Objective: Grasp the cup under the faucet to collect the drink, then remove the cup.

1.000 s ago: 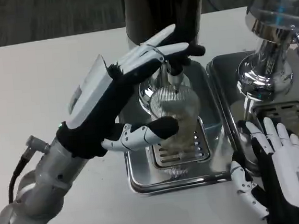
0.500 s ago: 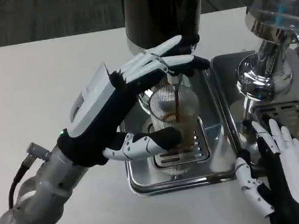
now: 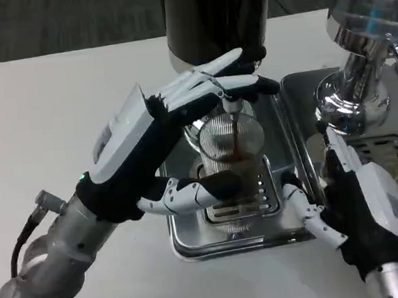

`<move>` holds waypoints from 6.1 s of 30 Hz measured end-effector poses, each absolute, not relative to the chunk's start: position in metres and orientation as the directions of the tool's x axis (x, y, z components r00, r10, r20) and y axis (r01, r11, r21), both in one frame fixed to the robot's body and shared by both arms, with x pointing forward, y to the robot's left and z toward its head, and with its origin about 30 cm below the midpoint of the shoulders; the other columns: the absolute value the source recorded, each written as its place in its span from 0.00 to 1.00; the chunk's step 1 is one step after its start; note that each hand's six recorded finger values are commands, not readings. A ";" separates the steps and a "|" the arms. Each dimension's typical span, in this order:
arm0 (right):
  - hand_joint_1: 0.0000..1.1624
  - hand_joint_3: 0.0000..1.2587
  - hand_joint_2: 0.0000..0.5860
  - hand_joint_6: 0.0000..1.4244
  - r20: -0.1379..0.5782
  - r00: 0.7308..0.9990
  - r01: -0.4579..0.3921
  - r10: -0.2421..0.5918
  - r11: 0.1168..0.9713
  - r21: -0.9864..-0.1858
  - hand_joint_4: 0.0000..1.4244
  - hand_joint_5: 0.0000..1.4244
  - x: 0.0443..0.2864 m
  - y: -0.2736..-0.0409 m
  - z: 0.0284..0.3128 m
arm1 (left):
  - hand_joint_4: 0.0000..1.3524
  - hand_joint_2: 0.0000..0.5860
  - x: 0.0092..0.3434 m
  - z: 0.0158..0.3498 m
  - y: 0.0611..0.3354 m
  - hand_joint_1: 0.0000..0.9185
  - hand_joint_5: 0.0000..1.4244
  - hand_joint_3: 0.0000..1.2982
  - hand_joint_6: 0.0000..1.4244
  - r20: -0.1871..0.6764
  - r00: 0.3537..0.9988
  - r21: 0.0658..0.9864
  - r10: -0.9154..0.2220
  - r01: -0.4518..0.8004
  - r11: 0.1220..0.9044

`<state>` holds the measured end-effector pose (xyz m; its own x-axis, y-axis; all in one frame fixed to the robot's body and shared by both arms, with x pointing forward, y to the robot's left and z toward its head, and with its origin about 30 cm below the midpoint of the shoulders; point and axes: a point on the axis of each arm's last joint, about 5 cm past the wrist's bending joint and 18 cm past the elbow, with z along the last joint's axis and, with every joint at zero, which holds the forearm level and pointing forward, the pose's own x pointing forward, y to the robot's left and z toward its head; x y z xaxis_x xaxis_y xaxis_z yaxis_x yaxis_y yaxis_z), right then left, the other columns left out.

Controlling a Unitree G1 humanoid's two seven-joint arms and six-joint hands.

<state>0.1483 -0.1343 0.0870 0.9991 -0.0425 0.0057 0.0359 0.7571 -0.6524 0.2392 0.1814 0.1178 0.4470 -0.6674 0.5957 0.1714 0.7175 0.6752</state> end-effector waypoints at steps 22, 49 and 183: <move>0.34 0.00 0.36 0.00 -0.129 0.990 -0.130 0.063 0.772 -0.623 0.00 0.00 0.180 -0.132 0.096 | 0.11 0.31 0.237 0.118 0.182 0.00 0.29 0.27 0.23 0.606 0.447 0.672 -0.658 0.156 0.724; 0.38 0.00 0.34 0.00 -0.150 0.983 -0.176 0.107 0.789 -0.588 0.00 0.00 0.195 -0.126 0.099 | 0.12 0.31 0.234 0.117 0.184 0.00 0.30 0.28 0.23 0.608 0.461 0.668 -0.647 0.146 0.730; 0.77 0.22 0.27 0.60 0.014 0.993 -0.094 0.115 0.872 -0.480 0.29 0.44 0.216 -0.088 0.081 | 0.00 0.35 0.144 0.047 0.265 0.00 0.13 0.25 0.00 0.199 0.971 0.661 -0.134 -0.032 0.750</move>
